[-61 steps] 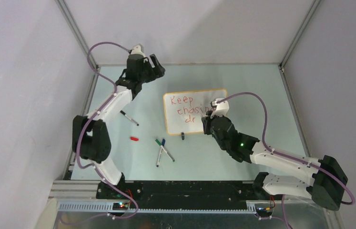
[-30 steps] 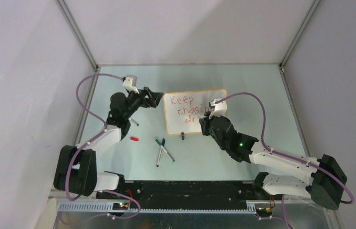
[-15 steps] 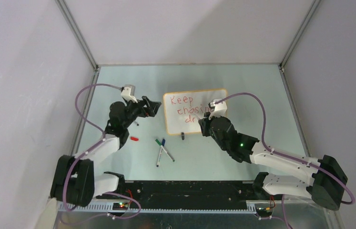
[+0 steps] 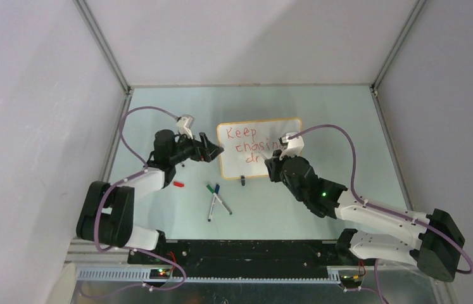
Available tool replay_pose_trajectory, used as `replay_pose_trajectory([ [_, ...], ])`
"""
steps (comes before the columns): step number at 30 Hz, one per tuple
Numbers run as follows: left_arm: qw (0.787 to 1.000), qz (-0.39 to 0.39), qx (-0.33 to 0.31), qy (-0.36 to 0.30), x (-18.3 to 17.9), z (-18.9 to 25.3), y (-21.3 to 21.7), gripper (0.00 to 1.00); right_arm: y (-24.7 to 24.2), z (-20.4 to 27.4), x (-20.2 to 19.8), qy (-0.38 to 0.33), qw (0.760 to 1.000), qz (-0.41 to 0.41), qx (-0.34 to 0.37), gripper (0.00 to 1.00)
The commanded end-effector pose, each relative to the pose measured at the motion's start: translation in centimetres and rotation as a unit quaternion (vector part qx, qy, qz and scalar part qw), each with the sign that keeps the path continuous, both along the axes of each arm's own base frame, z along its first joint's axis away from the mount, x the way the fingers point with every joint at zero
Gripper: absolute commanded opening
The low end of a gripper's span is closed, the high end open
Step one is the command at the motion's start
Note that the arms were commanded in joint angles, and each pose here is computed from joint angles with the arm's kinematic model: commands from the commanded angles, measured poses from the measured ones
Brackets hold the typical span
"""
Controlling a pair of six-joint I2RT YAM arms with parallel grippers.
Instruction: Write a sentence on the whiteboard
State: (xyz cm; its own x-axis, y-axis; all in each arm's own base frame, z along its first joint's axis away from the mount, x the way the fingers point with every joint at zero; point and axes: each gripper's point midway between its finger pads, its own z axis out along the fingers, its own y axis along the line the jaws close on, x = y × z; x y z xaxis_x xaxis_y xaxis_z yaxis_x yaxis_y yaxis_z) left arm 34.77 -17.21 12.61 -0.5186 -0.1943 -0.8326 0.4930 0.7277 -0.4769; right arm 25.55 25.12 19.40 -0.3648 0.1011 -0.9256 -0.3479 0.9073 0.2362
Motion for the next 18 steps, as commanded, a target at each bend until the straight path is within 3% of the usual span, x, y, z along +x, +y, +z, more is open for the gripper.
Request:
replay_pose_trajectory([
  [1, 0.993, -0.079, -0.071, -0.051, 0.2, 4.6, -2.0, 0.99, 0.1, 1.5, -0.1, -0.013, 1.000, -0.002, 0.027, 0.00],
  [5, 0.993, -0.070, -0.078, -0.060, 0.6, 4.4, -1.4, 0.99, 0.0, 1.6, -0.2, -0.015, 0.999, -0.001, 0.031, 0.00],
  [13, 0.981, -0.123, -0.119, -0.088, 1.1, 5.5, -2.8, 0.99, -0.1, 1.7, -0.3, -0.017, 0.999, -0.002, 0.033, 0.00],
  [18, 0.962, -0.175, -0.183, -0.097, 0.5, 7.3, -3.5, 0.99, 0.0, 1.8, -0.3, -0.018, 0.999, -0.001, 0.035, 0.00],
])
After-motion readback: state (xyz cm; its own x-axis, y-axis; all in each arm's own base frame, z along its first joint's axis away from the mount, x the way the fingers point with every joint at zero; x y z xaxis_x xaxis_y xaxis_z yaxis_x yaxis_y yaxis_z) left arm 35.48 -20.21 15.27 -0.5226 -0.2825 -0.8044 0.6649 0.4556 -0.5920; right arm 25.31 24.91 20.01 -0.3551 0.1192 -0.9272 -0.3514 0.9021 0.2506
